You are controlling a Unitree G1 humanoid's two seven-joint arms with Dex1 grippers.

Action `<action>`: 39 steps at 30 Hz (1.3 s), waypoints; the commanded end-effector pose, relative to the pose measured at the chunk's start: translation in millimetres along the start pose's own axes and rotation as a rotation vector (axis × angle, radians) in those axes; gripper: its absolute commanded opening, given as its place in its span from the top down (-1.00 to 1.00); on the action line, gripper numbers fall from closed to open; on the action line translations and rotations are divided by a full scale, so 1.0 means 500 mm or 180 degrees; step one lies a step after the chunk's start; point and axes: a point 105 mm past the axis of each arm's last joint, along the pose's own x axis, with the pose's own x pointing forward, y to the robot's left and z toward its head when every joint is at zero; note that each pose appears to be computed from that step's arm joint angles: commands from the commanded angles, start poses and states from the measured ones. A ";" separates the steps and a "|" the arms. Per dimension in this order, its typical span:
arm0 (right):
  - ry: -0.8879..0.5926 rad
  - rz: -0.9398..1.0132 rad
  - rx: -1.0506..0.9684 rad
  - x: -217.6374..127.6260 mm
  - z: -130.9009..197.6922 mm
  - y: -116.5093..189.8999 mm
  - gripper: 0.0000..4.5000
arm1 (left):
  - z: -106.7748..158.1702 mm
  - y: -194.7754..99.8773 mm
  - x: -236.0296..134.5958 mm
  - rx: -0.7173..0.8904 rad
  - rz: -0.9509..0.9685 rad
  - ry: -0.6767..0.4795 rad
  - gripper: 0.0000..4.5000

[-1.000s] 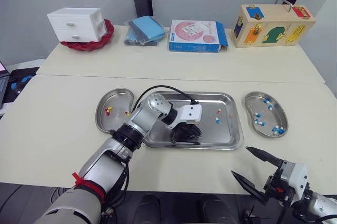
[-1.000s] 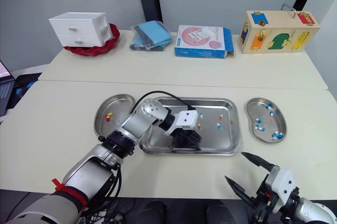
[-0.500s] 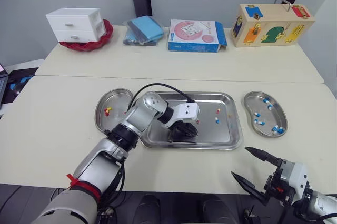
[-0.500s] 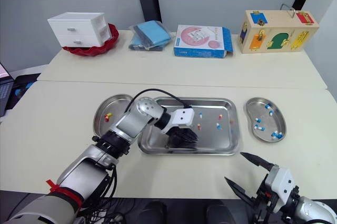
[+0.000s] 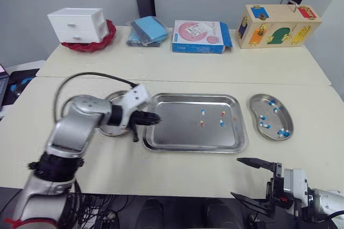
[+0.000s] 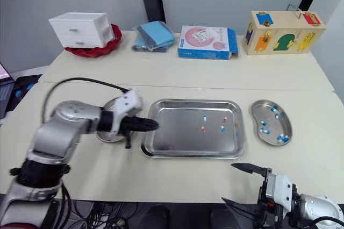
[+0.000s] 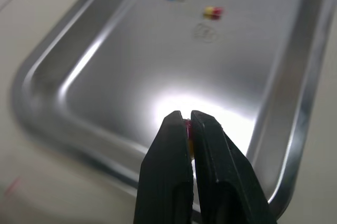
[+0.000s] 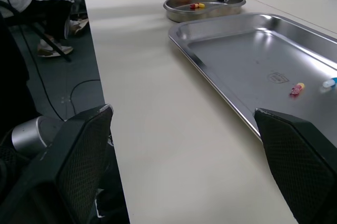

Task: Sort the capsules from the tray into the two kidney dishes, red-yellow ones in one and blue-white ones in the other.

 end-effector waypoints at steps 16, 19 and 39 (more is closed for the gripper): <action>-0.0311 -0.0029 -0.0046 0.002 0.026 -0.038 -1.00 | -0.083 0.096 -0.097 -0.0478 0.1497 0.0260 0.99; -0.0317 -0.0051 -0.0050 0.001 0.025 -0.039 -1.00 | -0.086 0.097 -0.095 -0.0492 0.1493 0.0271 0.99; -0.0321 -0.0105 -0.0074 0.003 0.026 -0.045 -1.00 | -0.099 0.103 -0.093 -0.0535 0.1472 0.0300 -0.17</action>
